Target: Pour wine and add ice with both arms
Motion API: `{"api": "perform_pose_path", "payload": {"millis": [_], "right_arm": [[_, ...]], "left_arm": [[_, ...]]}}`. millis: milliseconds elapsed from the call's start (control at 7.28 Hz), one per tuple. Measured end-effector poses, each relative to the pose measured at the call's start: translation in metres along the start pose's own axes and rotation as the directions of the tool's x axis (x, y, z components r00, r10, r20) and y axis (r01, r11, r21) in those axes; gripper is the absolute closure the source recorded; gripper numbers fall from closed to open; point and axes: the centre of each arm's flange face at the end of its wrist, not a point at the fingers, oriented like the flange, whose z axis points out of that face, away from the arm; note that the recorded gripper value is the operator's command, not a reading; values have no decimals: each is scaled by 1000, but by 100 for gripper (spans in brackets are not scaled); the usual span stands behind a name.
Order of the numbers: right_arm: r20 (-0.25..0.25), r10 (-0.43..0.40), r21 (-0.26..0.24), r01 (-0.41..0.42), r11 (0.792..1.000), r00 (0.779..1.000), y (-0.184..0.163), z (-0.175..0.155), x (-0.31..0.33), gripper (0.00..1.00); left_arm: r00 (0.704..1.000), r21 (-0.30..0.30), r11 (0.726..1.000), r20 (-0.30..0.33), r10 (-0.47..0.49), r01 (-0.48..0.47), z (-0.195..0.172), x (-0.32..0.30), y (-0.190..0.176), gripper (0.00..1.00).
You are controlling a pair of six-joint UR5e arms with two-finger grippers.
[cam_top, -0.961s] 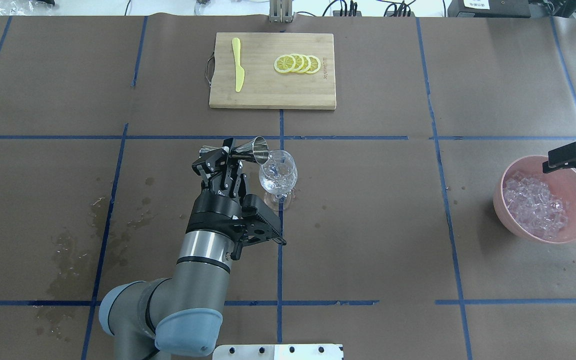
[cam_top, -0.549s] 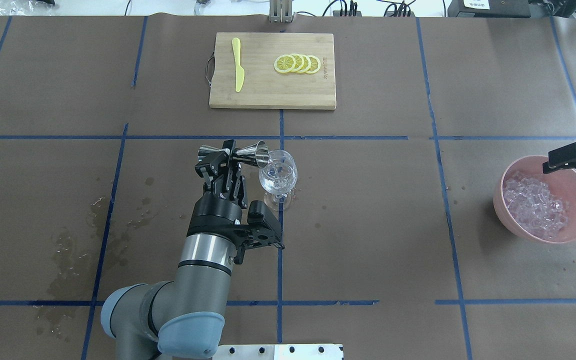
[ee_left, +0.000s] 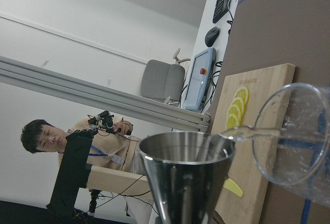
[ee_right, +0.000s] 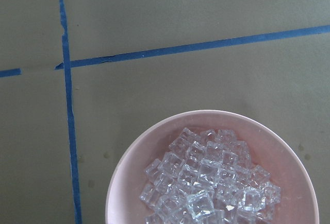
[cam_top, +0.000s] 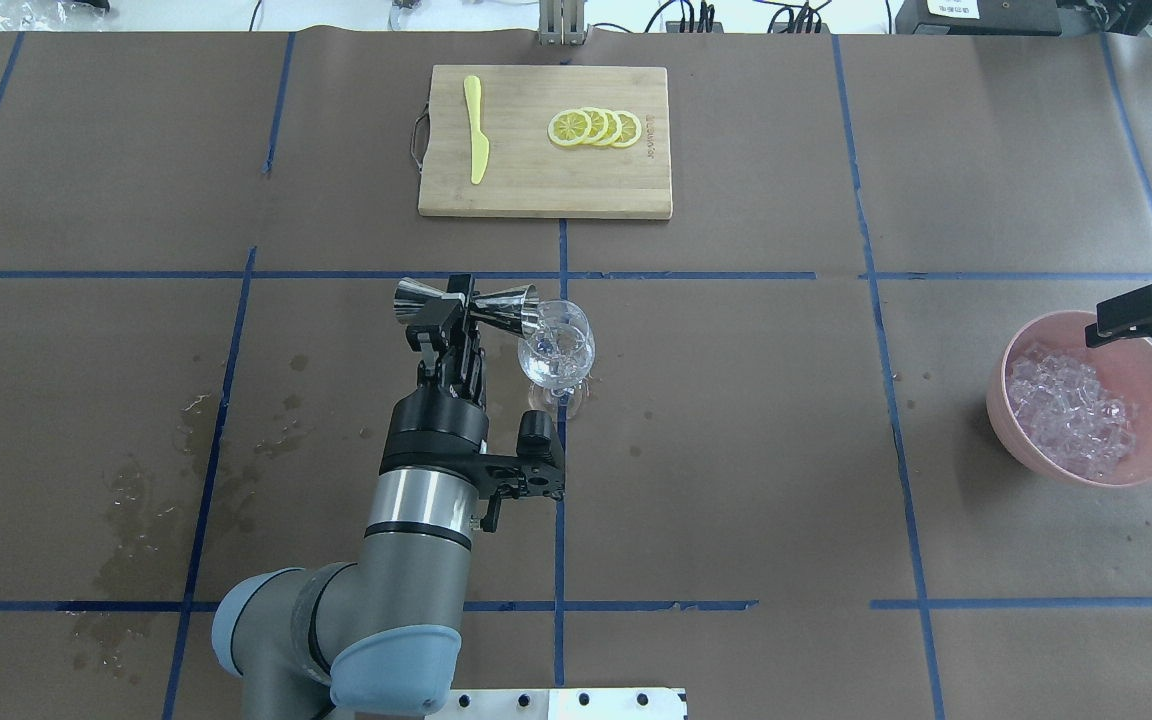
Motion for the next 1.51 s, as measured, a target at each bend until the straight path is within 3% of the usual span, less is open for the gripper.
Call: {"api": "perform_pose_path", "payload": {"millis": [412, 824, 1099, 1373, 1511], "right_arm": [[3, -3, 1, 3, 1000, 1000, -1, 0, -2, 0], [5, -4, 2, 4, 1000, 1000, -1, -1, -3, 0], [6, -4, 2, 4, 1000, 1000, -1, -1, -3, 0], [7, -5, 2, 5, 1000, 1000, -1, -1, -3, 0], [7, -5, 2, 5, 1000, 1000, -1, -2, -4, 0]], "left_arm": [[1000, -1, 1000, 3, 28, -28, 0, 0, -1, 100], [1000, 2, 1000, 11, -1, 1, -2, -2, -1, 100], [993, 8, 994, 27, -112, 112, -2, 3, 2, 100], [966, 16, 966, 29, -258, 258, 0, 16, 9, 100], [960, 16, 960, 30, -280, 280, 2, 18, 13, 100]]}}
